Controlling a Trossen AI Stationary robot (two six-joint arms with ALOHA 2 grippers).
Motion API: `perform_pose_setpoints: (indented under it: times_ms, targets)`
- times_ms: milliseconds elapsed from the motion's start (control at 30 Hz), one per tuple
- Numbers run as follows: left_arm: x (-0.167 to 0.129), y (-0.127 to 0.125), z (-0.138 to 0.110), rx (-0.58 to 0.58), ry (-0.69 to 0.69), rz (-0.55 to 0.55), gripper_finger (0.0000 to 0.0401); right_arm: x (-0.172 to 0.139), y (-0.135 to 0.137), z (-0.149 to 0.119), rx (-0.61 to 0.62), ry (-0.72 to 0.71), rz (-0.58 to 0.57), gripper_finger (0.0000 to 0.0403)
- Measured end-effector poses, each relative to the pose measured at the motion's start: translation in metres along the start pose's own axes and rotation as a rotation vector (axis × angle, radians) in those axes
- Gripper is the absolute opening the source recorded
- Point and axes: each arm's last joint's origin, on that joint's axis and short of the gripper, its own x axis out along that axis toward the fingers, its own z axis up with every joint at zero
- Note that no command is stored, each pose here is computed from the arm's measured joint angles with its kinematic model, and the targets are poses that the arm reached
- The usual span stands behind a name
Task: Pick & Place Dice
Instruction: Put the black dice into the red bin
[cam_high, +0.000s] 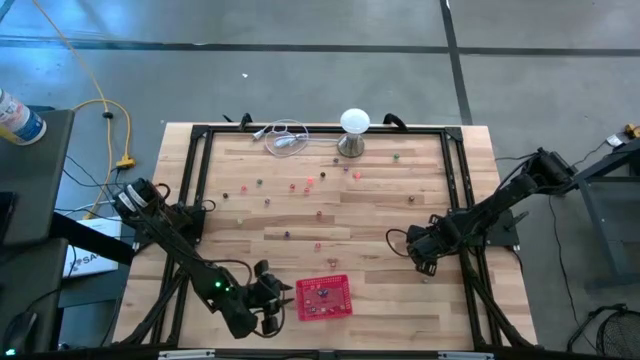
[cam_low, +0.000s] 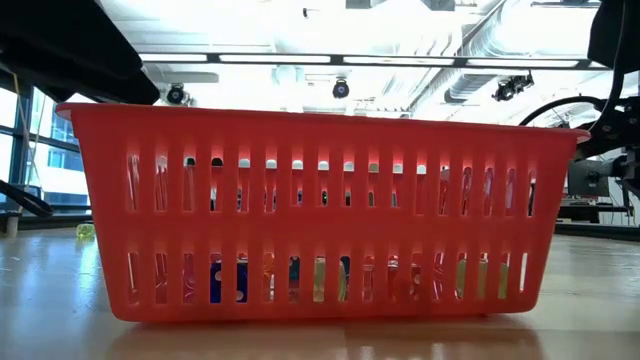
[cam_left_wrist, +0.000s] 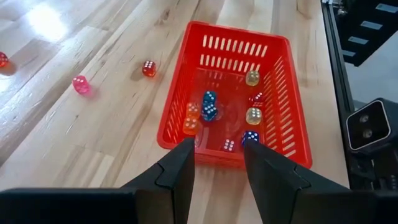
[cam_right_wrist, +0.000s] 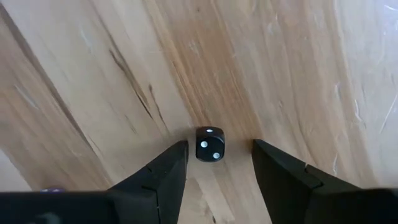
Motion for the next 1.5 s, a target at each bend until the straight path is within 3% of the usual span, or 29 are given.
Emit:
perform_pose_setpoints:
  times_ms: [500,833,1033,1167,1267,1367,1500]
  targets:
    - [0.002,0.001,0.002,-0.001,-0.002,0.006,0.0134,0.0,0.003,0.002,-0.015,-0.014,0.03,0.0033]
    - [0.002,0.001,0.001,-0.006,0.028,-0.019,0.0134,-0.006,0.009,0.008,0.018,-0.04,0.053,0.0029]
    - [0.002,0.0,0.0,-0.032,0.038,-0.027,0.0134,-0.045,0.039,0.039,-0.002,-0.272,0.2,0.0029]
    - [0.002,0.0,0.0,-0.031,0.039,-0.029,0.0134,-0.084,0.069,0.06,-0.095,-0.576,0.388,0.0029]
    - [0.002,0.001,0.0,-0.019,0.041,-0.027,0.0134,-0.095,0.09,0.071,-0.169,-0.744,0.494,0.0029]
    - [0.002,0.001,0.0,-0.016,0.043,-0.025,0.0134,-0.091,0.113,0.083,-0.268,-0.776,0.527,0.0029]
    - [0.002,0.001,0.0,-0.016,0.042,-0.025,0.0134,-0.073,0.154,0.097,-0.437,-0.734,0.457,0.0029]
